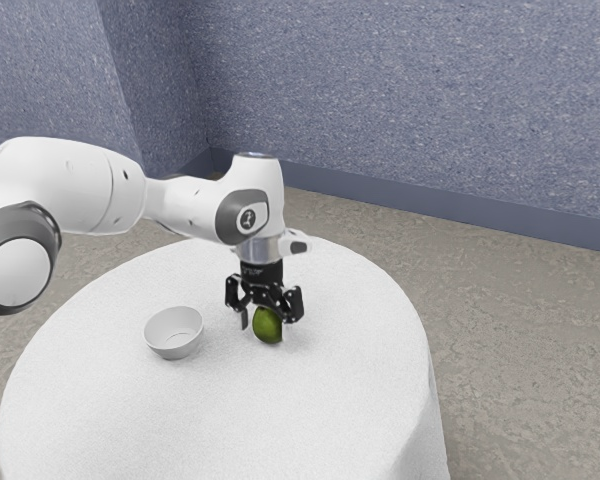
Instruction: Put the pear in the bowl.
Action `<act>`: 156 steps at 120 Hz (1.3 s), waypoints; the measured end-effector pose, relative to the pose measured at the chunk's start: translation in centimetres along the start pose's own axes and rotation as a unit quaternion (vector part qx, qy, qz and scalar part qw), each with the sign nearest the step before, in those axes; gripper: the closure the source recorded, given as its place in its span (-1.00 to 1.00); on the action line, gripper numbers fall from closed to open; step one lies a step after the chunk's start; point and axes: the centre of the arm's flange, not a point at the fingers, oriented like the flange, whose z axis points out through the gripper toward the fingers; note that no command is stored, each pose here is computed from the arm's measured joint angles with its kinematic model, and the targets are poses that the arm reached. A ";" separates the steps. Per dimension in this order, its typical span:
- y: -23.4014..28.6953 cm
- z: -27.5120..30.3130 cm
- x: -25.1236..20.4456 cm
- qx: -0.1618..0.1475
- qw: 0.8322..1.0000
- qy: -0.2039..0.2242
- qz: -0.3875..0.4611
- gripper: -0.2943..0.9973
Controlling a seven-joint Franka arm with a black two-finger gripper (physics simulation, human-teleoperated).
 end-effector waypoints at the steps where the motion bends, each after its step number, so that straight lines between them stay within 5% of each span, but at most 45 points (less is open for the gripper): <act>1: 0.0 0.0 0.0 0.000 1.000 0.000 0.000 -0.54; 51: 0.1 -0.3 1.1 0.000 1.000 0.019 0.002 -0.54; 78: 0.0 -0.1 1.3 -0.001 1.000 0.024 0.000 -0.22; 121: -0.3 -2.6 1.0 -0.002 0.999 0.034 -0.004 -0.02; 156: -8.4 -9.1 -0.9 -0.004 0.997 0.034 -0.064 0.05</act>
